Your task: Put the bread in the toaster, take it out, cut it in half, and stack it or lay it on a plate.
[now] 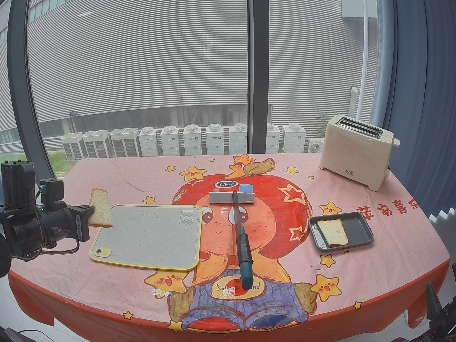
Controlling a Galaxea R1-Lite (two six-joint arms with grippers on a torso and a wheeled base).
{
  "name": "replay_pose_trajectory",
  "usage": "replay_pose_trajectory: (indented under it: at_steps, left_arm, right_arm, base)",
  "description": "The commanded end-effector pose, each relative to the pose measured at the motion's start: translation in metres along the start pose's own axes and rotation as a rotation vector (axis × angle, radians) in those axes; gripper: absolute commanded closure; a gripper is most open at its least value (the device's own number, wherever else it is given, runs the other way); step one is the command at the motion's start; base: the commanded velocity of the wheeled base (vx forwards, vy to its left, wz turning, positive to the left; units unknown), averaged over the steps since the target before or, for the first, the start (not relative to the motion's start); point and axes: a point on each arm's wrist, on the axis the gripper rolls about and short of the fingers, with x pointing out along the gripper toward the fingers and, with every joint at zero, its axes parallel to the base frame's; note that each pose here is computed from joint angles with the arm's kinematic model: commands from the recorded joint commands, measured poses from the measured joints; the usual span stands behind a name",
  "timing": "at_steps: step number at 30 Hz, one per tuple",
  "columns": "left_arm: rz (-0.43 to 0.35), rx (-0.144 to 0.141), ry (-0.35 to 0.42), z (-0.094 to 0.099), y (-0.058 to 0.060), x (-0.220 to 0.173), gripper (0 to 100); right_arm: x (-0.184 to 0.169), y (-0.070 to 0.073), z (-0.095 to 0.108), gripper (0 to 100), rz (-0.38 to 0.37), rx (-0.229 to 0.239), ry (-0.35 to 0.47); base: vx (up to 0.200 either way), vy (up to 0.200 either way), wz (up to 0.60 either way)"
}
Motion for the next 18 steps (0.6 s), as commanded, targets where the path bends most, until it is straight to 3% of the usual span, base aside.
replay_pose_trajectory:
  at_steps: [1,18]
  left_arm:
    - [0.002,0.0,-0.002,-0.0007,0.0003,-0.0011,100]
    - [-0.002,0.004,-0.001,-0.0026,-0.0007,-0.0028,100]
  right_arm:
    - [0.0003,0.0001,-0.0052,0,0.001,0.0,0.004]
    - [0.0003,0.0001,-0.0052,0,0.001,0.0,0.004]
  base:
    - [0.0,-0.2,0.0]
    - [0.0,-0.2,0.0]
